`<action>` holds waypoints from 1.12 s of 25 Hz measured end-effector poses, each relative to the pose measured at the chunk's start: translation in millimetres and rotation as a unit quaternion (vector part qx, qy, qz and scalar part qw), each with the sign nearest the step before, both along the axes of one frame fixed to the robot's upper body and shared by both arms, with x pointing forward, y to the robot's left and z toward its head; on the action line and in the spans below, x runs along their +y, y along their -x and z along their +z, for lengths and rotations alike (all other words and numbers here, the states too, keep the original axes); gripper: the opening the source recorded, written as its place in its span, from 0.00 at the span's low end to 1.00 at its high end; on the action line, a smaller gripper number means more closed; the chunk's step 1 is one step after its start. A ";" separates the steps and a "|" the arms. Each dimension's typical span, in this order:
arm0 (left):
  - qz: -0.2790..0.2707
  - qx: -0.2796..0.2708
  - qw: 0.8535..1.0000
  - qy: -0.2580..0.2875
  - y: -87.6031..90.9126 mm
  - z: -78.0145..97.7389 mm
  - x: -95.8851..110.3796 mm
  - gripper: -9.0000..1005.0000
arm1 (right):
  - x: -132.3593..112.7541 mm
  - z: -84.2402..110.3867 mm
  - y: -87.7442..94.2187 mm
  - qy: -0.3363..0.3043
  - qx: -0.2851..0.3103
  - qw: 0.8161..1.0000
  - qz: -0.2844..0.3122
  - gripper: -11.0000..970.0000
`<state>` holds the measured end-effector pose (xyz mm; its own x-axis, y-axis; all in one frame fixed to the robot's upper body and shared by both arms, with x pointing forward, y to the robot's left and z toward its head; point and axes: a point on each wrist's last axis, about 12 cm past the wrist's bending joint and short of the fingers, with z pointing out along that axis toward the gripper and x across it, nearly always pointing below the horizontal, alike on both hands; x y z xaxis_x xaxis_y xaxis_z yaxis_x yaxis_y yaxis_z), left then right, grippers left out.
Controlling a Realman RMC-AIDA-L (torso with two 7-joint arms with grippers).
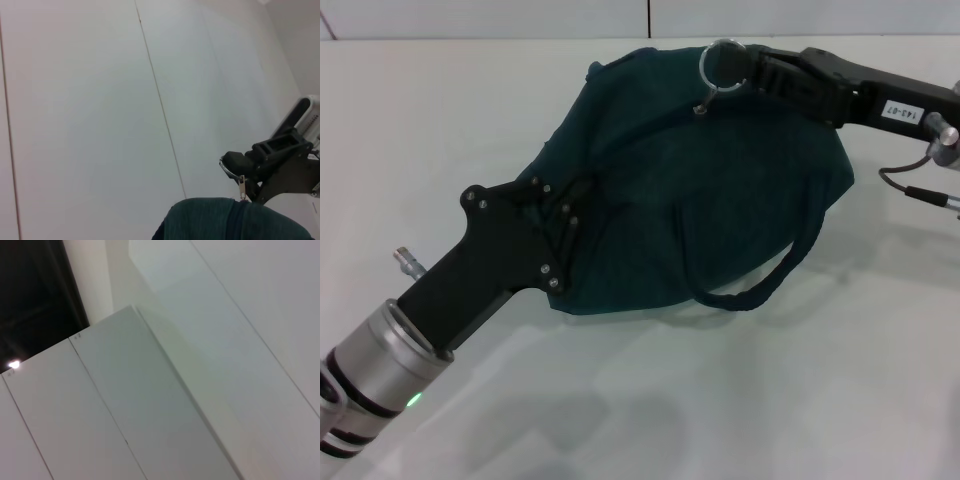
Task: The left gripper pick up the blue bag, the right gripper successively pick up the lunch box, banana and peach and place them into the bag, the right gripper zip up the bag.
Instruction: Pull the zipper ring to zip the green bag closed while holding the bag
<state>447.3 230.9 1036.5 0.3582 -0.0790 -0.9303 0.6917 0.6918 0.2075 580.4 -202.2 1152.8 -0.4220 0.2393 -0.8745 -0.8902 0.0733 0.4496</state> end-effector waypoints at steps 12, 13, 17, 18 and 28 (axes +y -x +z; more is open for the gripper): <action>-0.010 0.018 0.999 0.033 0.5 3.1 3.2 0.04 | -16.8 -7.1 8.6 -0.014 0.008 1.000 -0.023 0.06; -0.010 0.018 0.999 0.034 0.5 3.1 3.3 0.04 | -18.6 -8.5 9.9 -0.015 0.010 0.999 -0.026 0.06; -0.009 0.018 0.999 0.035 0.4 3.2 3.1 0.04 | -24.7 -12.4 13.9 -0.020 0.016 0.999 -0.036 0.06; -0.009 0.019 0.999 0.036 0.4 3.1 3.2 0.04 | -26.1 -13.0 14.6 -0.021 0.016 0.999 -0.038 0.06; -0.006 0.039 0.998 0.056 5.3 1.8 9.8 0.04 | -52.4 -20.1 22.6 -0.023 0.022 0.996 -0.078 0.06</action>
